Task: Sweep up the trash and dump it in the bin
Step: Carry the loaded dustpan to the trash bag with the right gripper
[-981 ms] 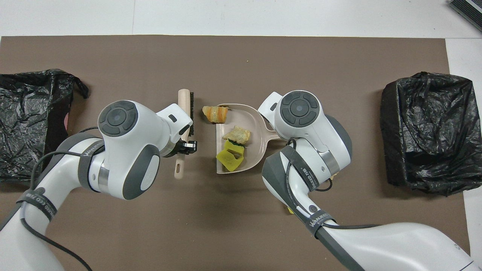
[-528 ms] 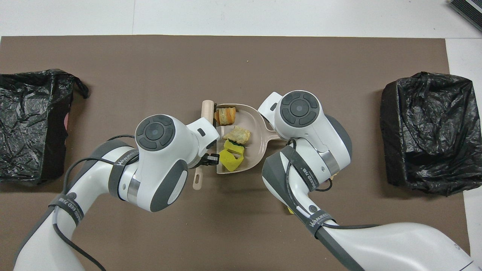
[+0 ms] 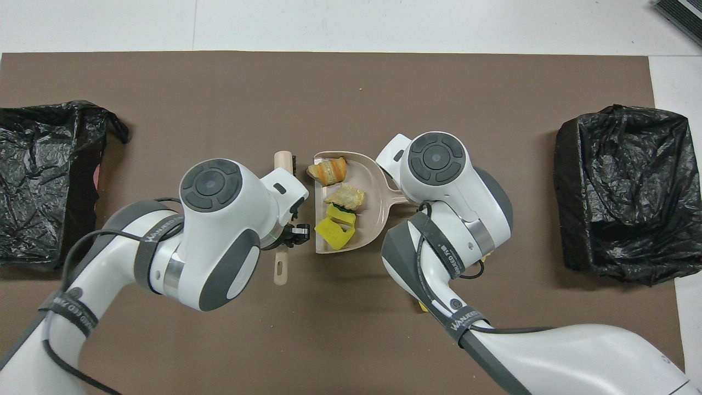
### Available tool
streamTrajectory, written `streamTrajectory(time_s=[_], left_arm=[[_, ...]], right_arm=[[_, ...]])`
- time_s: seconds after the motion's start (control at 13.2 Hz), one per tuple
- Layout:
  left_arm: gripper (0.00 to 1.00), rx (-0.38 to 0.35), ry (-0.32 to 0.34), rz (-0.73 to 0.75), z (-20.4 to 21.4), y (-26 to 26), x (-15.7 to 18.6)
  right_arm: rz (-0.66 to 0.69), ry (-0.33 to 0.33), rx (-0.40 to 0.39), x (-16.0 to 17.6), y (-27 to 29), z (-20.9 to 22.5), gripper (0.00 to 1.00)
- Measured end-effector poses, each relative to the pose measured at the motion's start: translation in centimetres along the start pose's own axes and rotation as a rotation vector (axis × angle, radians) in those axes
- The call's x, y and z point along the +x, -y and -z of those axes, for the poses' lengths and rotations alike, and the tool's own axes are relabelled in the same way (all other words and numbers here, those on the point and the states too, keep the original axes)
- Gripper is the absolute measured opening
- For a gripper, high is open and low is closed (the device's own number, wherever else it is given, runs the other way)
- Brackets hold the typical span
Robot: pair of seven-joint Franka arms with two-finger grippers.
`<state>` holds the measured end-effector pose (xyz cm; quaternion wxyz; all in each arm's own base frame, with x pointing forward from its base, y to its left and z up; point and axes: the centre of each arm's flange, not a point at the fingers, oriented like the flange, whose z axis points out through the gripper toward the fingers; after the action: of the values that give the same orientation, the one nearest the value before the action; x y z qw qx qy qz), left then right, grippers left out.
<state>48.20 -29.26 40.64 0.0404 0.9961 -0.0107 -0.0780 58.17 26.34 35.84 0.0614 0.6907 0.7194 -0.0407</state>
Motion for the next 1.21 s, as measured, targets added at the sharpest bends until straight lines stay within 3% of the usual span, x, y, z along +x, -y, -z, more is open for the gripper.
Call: streamTrajectory(time_s=[0.3,0.6,1.21], left_arm=[[0.26,0.027,0.026,0.043,3.6,0.4,-5.3],[0.26,0.063,0.032,0.031,-0.7,-0.9,-12.4],[0.26,0.058,-0.028,0.062,-8.0,-6.0,-17.7]], right_arm=[[-0.004,-0.007,0.001,0.0,0.0,0.0,0.32],[0.003,-0.020,-0.007,0.0,-0.1,0.1,0.32],[0.011,-0.024,-0.004,-0.6,-0.4,0.0,0.32]])
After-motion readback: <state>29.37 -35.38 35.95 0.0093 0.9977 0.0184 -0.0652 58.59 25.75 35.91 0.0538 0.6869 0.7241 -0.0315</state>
